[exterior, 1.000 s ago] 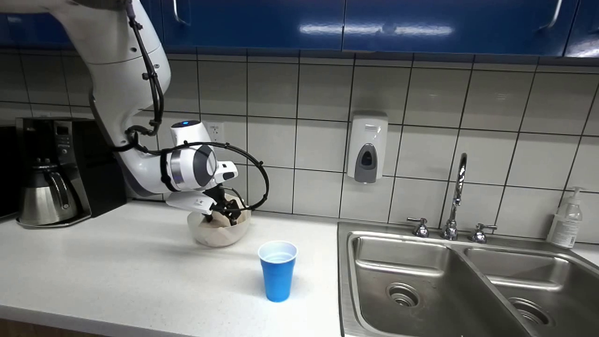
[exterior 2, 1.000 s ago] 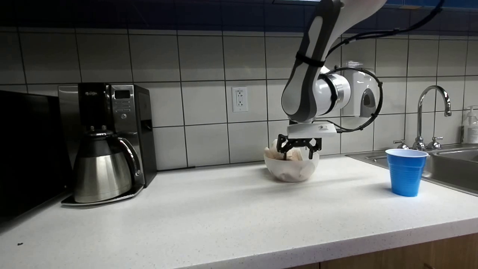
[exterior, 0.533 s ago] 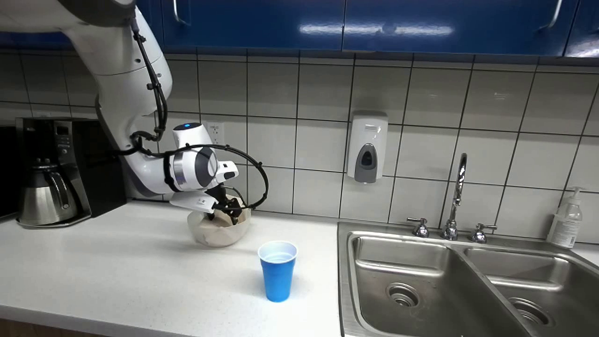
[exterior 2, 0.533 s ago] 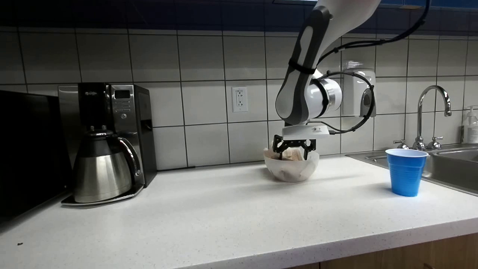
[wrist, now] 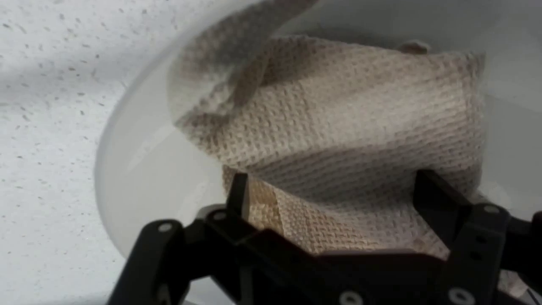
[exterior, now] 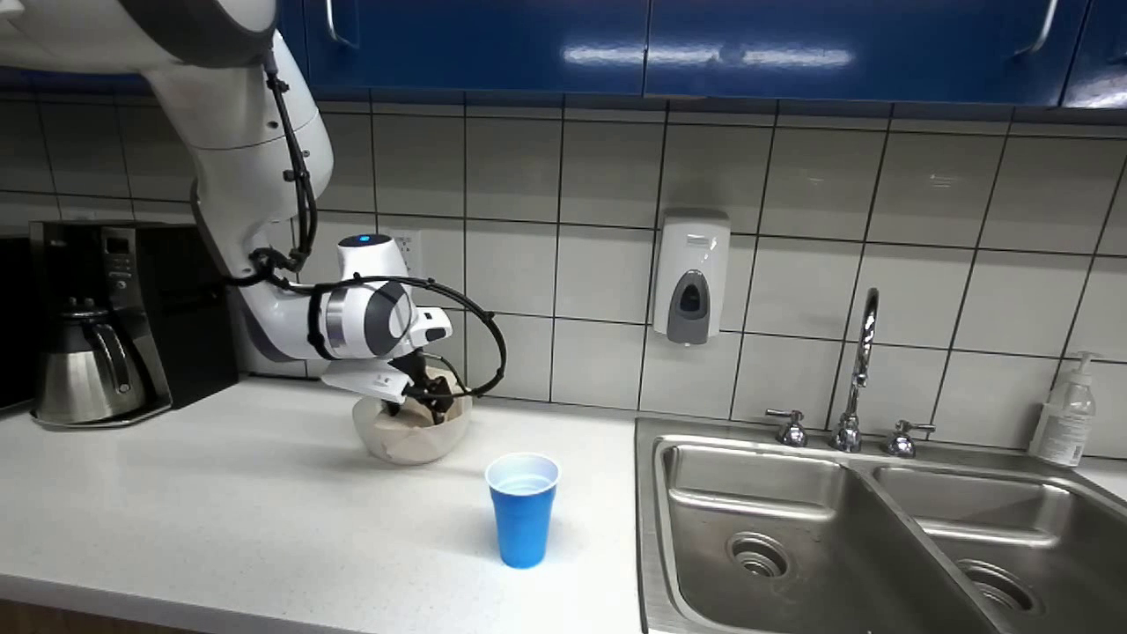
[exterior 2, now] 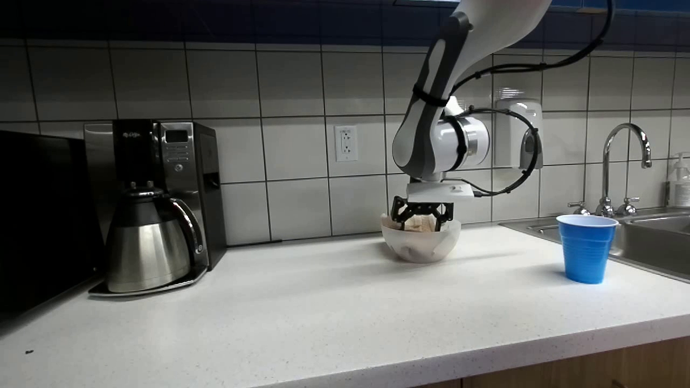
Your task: Remove the cloth from the bowl
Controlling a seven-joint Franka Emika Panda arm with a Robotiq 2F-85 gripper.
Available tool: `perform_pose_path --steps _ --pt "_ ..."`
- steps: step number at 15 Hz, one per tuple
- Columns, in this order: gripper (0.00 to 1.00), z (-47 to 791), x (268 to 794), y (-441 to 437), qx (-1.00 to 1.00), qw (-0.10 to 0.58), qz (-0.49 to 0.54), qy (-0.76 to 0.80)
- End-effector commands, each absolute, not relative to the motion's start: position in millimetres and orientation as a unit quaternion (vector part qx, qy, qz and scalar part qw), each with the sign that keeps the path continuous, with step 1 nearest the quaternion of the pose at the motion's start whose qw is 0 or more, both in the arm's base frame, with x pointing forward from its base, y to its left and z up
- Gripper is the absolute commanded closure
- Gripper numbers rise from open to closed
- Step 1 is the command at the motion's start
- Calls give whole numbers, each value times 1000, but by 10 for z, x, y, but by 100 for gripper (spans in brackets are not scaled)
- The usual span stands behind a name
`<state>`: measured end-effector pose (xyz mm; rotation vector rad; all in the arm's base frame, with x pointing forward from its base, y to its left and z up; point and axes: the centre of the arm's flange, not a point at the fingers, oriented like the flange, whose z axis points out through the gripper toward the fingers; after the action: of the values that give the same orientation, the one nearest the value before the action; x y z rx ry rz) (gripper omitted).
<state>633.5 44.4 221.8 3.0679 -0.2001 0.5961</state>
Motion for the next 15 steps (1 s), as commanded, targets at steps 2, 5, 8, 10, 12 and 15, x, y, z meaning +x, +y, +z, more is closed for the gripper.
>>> perform_pose_path --steps 2,5,8,10,12,15 --pt "0 2282 6448 316 982 -1 181 -56" --pt "0 2300 6418 278 983 -1 176 -52" --pt "0 2284 6391 283 984 -5 169 -52" --pt "0 2264 6379 302 985 -8 164 -54" --pt "0 2250 6373 321 985 -9 162 -54" --pt "0 2230 6361 326 986 -9 160 -54"
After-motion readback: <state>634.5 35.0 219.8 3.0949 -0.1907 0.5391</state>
